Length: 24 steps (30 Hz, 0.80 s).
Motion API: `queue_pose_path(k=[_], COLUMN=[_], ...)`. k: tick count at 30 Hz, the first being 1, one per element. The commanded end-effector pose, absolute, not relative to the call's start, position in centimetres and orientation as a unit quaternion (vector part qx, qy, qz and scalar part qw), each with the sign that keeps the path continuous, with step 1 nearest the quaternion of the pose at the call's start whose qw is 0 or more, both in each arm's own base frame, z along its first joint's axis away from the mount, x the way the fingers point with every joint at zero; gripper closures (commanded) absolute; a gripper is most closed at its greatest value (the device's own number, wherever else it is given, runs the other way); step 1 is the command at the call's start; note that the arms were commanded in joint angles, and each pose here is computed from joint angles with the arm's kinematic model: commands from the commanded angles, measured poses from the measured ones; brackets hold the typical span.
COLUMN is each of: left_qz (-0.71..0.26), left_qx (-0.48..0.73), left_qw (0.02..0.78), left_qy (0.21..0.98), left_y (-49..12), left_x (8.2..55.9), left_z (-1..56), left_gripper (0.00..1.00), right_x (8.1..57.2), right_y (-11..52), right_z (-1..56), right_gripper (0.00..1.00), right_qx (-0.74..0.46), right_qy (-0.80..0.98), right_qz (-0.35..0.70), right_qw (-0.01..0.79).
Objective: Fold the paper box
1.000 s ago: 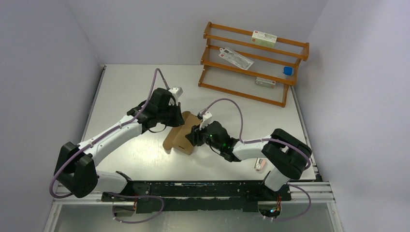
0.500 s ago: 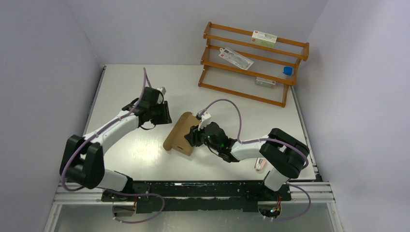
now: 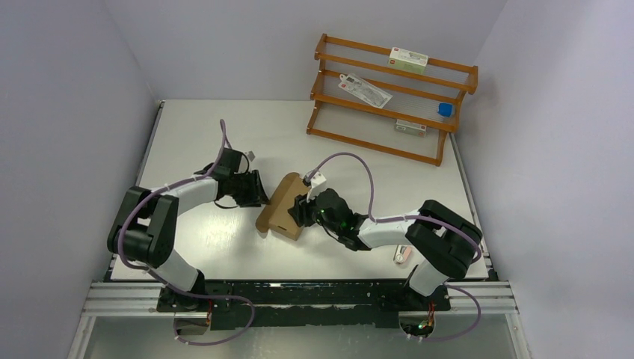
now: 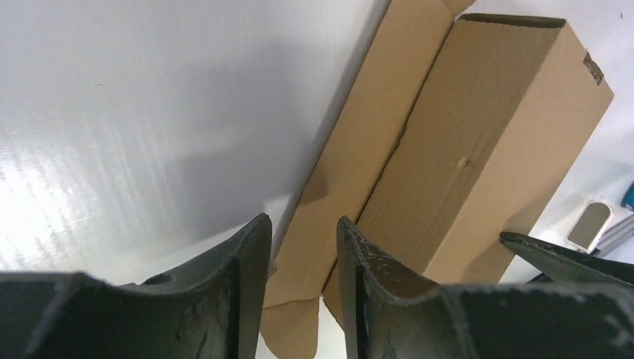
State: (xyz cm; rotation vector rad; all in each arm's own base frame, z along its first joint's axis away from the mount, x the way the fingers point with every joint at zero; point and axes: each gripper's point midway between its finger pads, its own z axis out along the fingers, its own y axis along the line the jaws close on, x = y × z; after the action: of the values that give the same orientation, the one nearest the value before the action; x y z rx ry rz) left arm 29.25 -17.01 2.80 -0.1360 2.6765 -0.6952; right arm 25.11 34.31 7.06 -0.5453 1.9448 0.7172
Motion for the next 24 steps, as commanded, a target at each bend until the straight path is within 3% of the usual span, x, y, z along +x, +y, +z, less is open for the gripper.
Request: queue_pose_path(k=[1, 18, 24], left_qz=[-0.304, -0.347, -0.409], left_qx=[-0.040, -0.056, -0.035], left_qw=[0.179, 0.148, 0.160], left_qy=[0.935, 0.924, 0.897], left_y=[-18.5, -19.0, -20.6], left_x=[29.2, 28.1, 28.0], left_z=[2.7, 0.4, 3.3], left_gripper=[0.57, 0.56, 0.64], right_x=[23.4, 22.9, 22.9], right_y=[31.3, 32.1, 32.2], right_z=[1.5, 3.1, 3.4], right_gripper=[0.54, 0.54, 0.54], right_qx=[-0.254, -0.273, -0.271], right_qy=[0.845, 0.822, 0.818], right_qz=[0.226, 0.265, 0.273], right_qw=[0.413, 0.425, 0.427])
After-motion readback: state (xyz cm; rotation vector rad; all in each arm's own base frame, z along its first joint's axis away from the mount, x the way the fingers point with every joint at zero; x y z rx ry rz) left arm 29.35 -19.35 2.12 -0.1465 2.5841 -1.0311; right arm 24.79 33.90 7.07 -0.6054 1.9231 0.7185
